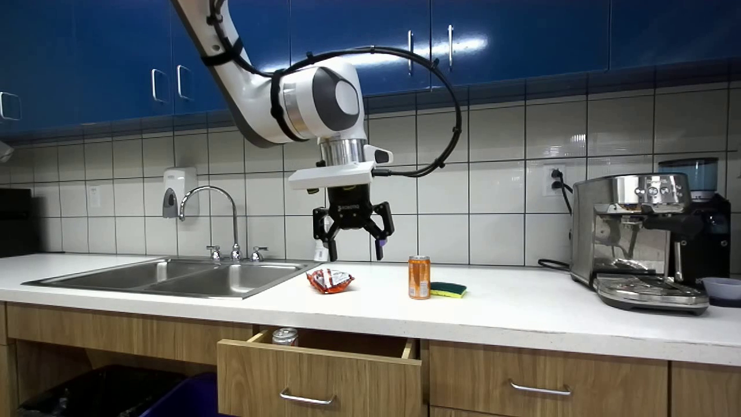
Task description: Open the drawer on the left and put the orange can in the drawer then push the drawer closed.
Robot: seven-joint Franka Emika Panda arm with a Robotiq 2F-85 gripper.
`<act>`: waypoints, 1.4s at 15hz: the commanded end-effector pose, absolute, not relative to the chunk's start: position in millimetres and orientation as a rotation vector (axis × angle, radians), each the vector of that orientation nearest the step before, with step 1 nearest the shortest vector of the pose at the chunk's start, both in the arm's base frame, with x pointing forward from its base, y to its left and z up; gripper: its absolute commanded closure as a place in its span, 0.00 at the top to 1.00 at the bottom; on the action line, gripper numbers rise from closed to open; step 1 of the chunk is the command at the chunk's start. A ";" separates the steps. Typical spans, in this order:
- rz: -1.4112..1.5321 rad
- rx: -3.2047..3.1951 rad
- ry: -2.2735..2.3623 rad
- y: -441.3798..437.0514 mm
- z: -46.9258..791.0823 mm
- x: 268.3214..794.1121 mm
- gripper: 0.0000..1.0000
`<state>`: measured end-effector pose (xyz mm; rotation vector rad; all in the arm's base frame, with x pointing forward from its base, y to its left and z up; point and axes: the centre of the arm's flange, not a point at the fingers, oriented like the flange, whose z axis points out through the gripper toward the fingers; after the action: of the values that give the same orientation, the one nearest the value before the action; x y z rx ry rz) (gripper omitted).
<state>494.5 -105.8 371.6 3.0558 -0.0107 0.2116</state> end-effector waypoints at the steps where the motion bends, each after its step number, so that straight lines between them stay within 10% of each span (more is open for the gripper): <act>1: 0.175 3.071 0.056 -102.7 360.6 521.9 1.00; 21: 0.155 3.088 0.048 -75.6 264.2 541.2 1.00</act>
<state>533.5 -78.8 278.1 3.0741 0.0719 0.1435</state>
